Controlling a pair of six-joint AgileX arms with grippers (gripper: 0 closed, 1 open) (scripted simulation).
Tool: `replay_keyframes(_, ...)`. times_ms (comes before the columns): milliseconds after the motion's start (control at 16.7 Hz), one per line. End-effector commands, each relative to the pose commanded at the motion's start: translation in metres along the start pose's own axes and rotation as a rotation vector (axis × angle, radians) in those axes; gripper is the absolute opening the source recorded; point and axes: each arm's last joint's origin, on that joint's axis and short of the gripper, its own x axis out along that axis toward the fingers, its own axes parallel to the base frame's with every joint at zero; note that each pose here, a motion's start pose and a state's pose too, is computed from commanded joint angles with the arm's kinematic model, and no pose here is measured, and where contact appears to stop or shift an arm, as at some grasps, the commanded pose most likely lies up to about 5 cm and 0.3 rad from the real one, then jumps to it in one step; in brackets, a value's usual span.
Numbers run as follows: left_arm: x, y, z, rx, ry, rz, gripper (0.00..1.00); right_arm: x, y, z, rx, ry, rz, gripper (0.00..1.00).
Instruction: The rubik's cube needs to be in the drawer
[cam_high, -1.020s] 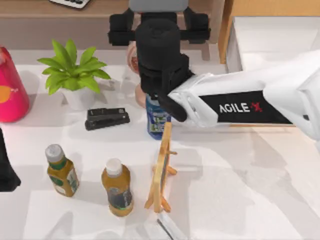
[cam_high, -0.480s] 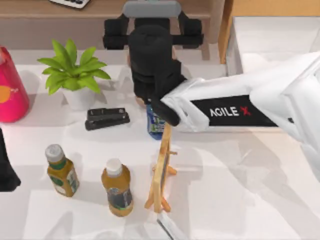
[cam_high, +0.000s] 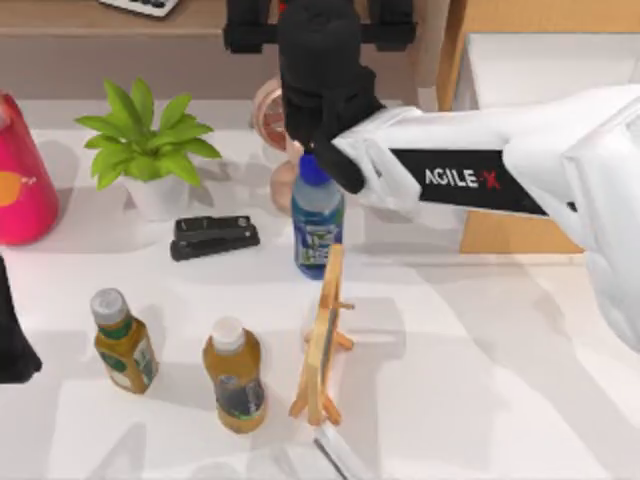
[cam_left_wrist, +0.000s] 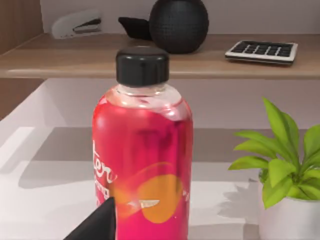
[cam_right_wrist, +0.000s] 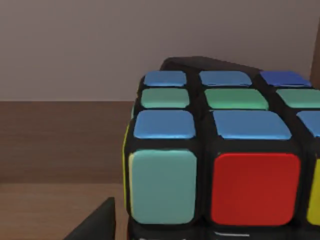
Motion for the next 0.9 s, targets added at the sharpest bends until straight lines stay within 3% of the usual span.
replay_keyframes(480,0.000,0.000,0.000,0.000,0.000,0.000,1.00,0.003,0.016,-0.005,0.002,0.003,-0.001,1.00)
replay_keyframes(900,0.000,0.000,0.000,0.000,0.000,0.000,1.00,0.003,0.016,-0.005,0.002,0.003,-0.001,0.47)
